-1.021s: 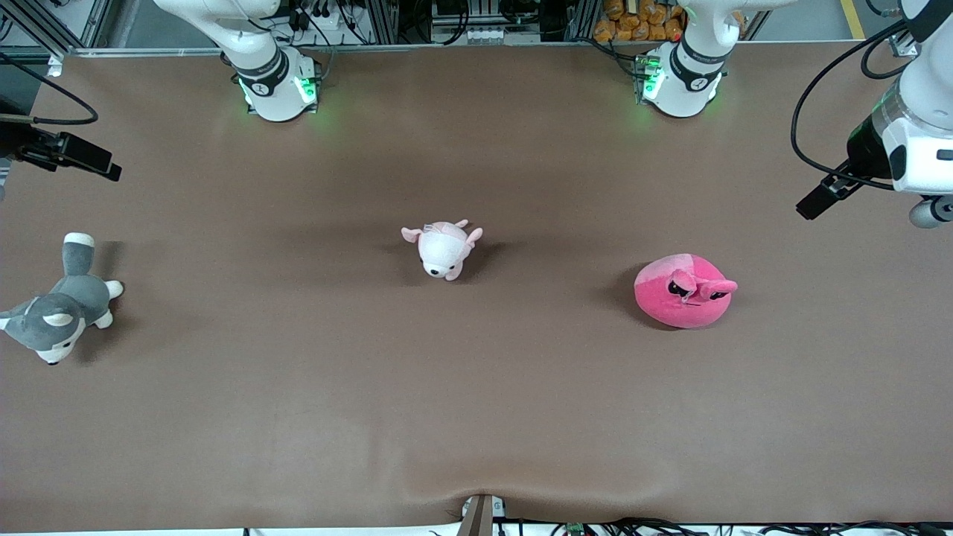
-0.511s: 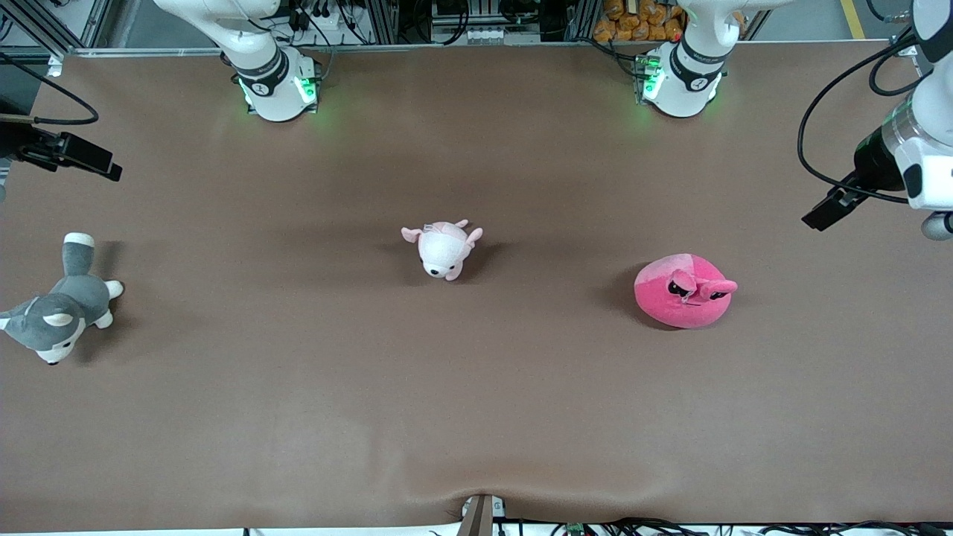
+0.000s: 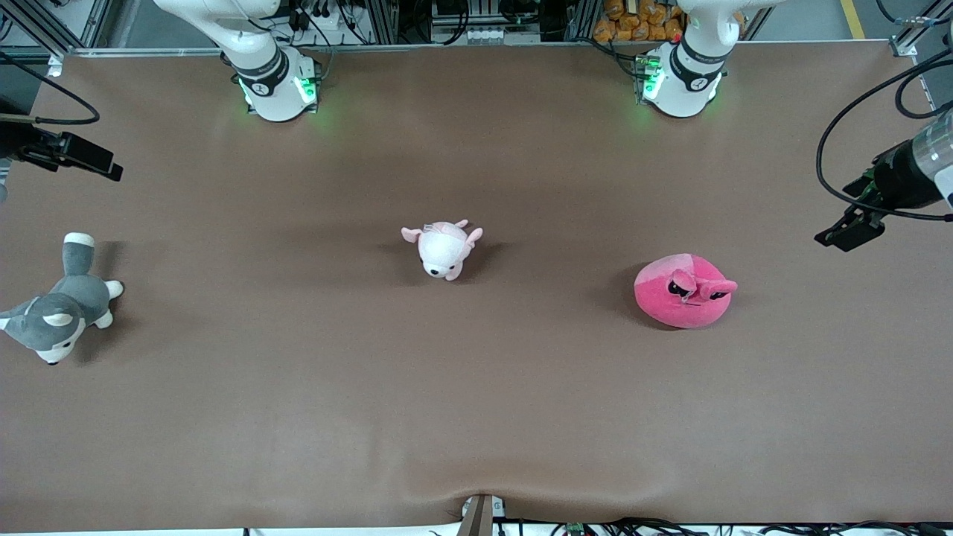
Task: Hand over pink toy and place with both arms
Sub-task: 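Reach the left gripper toward the pink plush toy, then lower the left gripper onto the pink plush and close on it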
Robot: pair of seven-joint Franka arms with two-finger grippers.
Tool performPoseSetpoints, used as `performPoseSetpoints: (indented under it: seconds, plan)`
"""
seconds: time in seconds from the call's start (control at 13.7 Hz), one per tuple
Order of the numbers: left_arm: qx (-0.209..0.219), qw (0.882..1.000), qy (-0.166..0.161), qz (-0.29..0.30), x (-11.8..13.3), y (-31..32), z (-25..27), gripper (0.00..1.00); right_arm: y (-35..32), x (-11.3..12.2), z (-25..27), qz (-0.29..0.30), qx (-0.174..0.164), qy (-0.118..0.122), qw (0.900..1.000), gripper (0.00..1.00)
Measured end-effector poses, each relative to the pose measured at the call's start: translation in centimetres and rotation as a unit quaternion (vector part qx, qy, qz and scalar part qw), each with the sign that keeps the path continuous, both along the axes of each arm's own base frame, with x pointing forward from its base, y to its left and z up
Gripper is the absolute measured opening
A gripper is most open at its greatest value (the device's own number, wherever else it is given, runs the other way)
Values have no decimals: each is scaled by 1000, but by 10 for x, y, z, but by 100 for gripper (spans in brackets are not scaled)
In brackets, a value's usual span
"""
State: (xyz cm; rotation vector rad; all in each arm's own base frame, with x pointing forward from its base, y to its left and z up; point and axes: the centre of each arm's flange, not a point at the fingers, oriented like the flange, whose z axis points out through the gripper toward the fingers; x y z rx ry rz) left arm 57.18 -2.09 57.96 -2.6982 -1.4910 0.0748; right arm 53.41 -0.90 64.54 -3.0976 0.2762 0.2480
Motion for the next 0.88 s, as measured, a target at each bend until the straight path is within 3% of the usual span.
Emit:
performPoseSetpoints:
  seconds: [0.44, 0.88]
  plan:
    - [11, 989, 4, 146, 3, -17, -53, 100, 0, 0, 0, 0, 0, 0, 1000, 100]
    - [19, 973, 27, 229, 19, -31, -105, 100, 3, 0, 0, 3, 0, 0, 1000, 100]
